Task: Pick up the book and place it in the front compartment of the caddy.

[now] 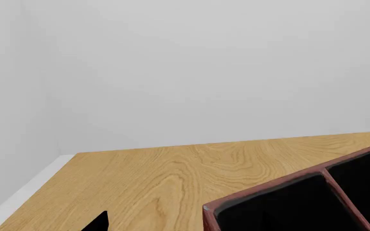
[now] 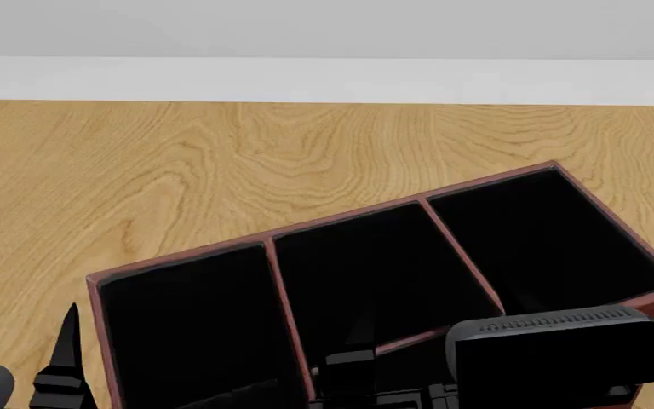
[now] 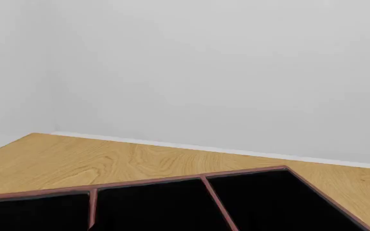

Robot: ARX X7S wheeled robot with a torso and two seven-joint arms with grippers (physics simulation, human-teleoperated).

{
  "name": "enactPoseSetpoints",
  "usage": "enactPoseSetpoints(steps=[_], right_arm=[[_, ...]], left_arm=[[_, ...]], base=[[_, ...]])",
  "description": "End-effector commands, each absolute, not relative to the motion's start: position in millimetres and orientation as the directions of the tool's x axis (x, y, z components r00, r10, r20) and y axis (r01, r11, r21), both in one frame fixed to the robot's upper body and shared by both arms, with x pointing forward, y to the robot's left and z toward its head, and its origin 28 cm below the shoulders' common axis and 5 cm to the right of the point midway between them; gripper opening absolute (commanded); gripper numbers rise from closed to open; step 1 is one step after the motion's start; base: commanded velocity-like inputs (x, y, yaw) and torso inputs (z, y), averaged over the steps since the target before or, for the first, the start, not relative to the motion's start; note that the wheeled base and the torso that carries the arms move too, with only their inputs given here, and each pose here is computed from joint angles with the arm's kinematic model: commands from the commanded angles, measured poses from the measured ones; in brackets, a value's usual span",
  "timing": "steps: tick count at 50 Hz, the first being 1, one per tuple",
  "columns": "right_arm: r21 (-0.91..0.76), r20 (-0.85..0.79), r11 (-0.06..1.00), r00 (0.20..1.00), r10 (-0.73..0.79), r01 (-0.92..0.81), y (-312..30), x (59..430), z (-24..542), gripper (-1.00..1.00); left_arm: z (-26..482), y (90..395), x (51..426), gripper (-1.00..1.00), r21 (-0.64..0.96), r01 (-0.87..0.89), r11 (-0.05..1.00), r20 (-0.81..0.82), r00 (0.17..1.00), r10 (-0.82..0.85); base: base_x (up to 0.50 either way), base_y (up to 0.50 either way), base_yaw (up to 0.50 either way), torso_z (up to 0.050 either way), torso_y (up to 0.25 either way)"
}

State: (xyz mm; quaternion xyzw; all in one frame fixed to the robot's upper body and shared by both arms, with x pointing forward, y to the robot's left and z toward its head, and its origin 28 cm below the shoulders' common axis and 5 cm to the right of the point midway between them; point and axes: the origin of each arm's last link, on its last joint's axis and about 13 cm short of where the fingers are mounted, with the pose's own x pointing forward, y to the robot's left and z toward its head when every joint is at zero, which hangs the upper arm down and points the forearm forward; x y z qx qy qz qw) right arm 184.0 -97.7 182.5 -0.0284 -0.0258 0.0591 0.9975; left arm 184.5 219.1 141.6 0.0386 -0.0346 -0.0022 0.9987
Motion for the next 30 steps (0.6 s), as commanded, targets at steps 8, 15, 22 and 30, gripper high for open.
enactPoseSetpoints(steps=[8, 15, 22, 30], right_arm=[[-0.094, 0.07, 0.988, 0.99, 0.126, -0.12, -99, 176, 199, 1.0], [-0.203, 0.034, 0.967, 0.986, 0.163, -0.153, -105, 166, 222, 1.0], [-0.327, -0.044, 0.927, 0.982, 0.183, -0.187, -110, 156, 251, 1.0], [-0.402, -0.146, 0.879, 0.966, 0.213, -0.255, -111, 149, 269, 1.0]], left_arm=[[143, 220, 184, 1.0, 0.063, 0.017, 0.998, 0.084, 0.996, -0.022], [143, 221, 183, 1.0, 0.063, 0.015, 0.998, 0.083, 0.996, -0.02], [143, 220, 183, 1.0, 0.061, 0.017, 0.998, 0.083, 0.996, -0.022], [144, 220, 184, 1.0, 0.06, 0.017, 0.998, 0.086, 0.996, -0.022]], base=[[0.0, 0.0, 0.0, 0.0, 0.0], [0.0, 0.0, 0.0, 0.0, 0.0], [0.0, 0.0, 0.0, 0.0, 0.0], [0.0, 0.0, 0.0, 0.0, 0.0]])
